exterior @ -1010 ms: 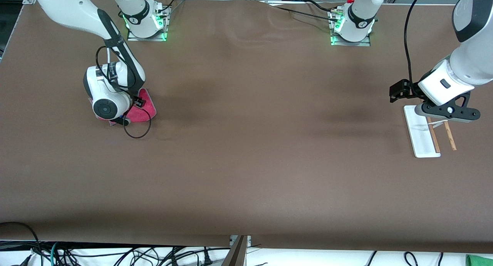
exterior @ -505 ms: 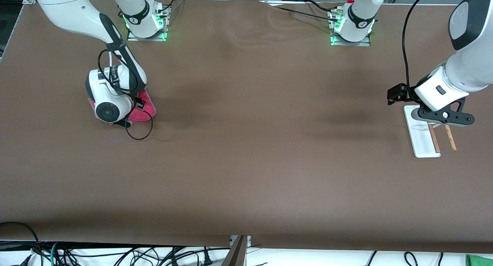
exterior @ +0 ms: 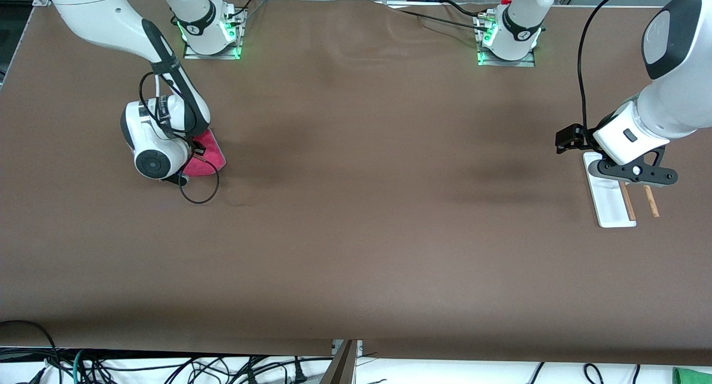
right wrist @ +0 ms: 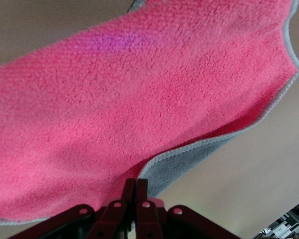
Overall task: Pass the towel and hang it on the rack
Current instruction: 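Close the right gripper on the towel corner, then lift the towel with the right gripper while the left gripper approaches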
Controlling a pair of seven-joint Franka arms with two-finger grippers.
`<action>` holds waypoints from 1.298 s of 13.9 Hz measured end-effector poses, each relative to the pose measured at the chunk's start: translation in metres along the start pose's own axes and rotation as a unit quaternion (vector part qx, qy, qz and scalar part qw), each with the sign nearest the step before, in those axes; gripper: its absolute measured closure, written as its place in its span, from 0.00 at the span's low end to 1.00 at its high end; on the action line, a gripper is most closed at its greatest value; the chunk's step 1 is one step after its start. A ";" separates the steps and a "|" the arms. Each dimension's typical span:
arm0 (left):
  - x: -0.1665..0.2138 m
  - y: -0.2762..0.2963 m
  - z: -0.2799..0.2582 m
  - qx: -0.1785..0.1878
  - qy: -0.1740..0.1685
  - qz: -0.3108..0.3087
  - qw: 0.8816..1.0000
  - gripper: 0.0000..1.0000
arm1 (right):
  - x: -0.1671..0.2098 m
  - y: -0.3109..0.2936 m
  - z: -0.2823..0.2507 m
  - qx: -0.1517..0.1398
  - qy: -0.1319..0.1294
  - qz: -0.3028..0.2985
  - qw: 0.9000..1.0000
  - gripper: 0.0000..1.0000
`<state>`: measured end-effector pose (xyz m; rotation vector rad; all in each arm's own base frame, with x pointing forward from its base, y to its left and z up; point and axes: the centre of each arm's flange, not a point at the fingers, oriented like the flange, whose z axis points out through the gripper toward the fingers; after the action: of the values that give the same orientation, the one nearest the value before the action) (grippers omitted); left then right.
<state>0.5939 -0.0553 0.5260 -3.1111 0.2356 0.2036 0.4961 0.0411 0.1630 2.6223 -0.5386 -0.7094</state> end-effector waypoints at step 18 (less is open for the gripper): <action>0.026 0.000 0.046 -0.006 -0.036 0.026 0.999 0.00 | -0.013 0.002 -0.127 0.010 -0.015 -0.006 1.000 0.99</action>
<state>0.6134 -0.0580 0.4766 -3.1048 0.3140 0.3188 0.5539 0.0763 0.2711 2.6393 -0.5409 -0.7522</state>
